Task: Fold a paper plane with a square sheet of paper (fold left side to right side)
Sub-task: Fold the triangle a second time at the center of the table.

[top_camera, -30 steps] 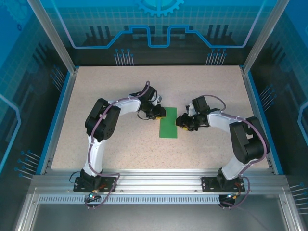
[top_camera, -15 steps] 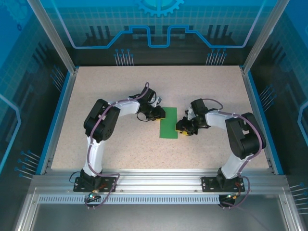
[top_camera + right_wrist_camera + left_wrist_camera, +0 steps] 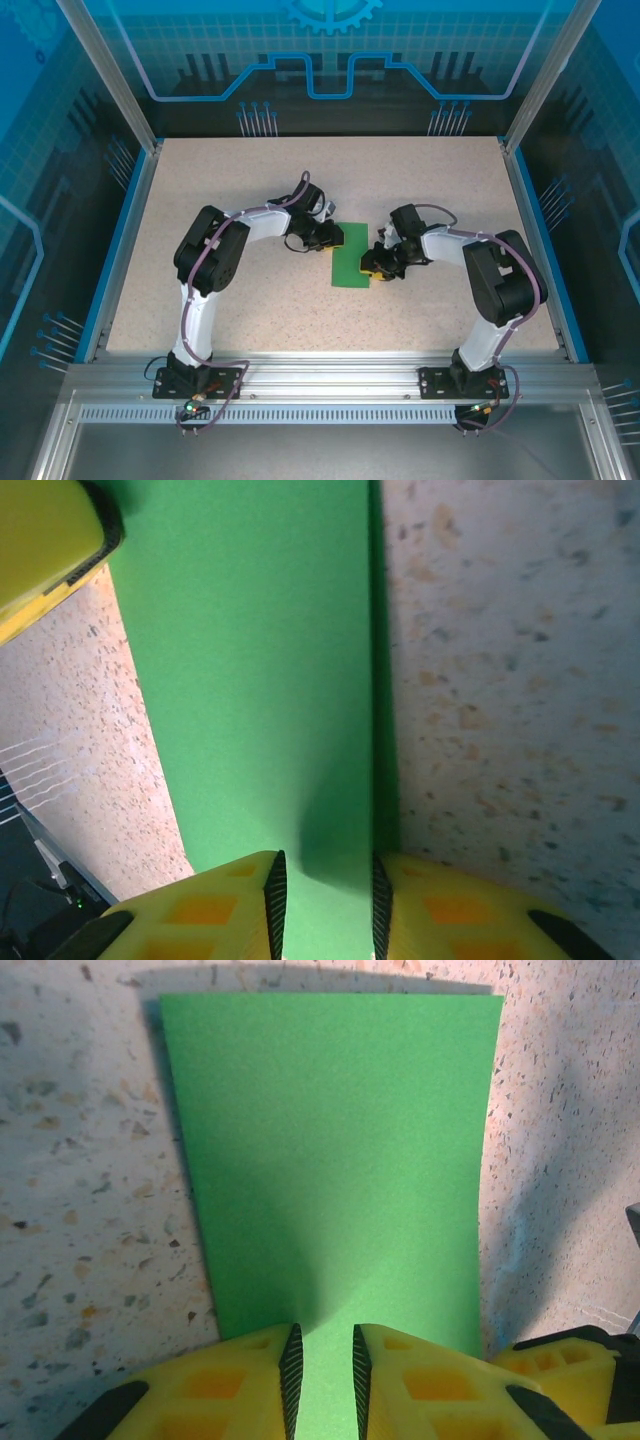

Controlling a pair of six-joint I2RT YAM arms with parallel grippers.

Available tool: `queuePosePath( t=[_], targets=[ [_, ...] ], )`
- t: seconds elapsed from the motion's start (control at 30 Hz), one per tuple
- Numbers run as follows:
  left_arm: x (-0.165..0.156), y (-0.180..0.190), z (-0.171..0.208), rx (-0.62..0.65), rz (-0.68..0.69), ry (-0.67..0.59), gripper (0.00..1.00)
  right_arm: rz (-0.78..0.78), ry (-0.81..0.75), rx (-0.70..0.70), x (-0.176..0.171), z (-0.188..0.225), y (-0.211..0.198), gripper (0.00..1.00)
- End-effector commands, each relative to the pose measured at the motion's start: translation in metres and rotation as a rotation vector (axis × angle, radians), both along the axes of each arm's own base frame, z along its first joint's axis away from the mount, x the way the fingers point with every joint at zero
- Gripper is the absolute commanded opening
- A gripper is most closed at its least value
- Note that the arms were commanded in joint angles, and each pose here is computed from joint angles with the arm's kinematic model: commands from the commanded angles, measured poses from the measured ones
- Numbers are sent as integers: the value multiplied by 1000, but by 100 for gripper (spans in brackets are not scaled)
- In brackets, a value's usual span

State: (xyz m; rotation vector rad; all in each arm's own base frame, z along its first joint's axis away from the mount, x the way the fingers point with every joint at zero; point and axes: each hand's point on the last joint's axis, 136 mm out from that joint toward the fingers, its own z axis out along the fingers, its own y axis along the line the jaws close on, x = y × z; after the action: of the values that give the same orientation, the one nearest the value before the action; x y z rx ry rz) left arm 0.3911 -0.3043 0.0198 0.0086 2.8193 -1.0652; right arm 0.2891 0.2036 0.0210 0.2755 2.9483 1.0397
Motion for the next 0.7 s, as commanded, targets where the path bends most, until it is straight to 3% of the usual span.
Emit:
queuePosePath(
  t=[0.0, 0.27, 0.43, 0.67],
  targets=[
    [-22, 8, -19, 55, 5, 85, 25, 2, -1, 36, 4, 8, 9, 29],
    [-16, 2, 7, 4, -12, 1, 30, -17, -11, 41, 9, 12, 8, 31],
    [-15, -3, 56, -87, -59, -190, 40, -45, -15, 95, 19, 19, 11, 31],
    [-54, -4, 89, -22, -193, -399, 53, -58, -15, 129, 35, 28, 10, 31]
  ],
)
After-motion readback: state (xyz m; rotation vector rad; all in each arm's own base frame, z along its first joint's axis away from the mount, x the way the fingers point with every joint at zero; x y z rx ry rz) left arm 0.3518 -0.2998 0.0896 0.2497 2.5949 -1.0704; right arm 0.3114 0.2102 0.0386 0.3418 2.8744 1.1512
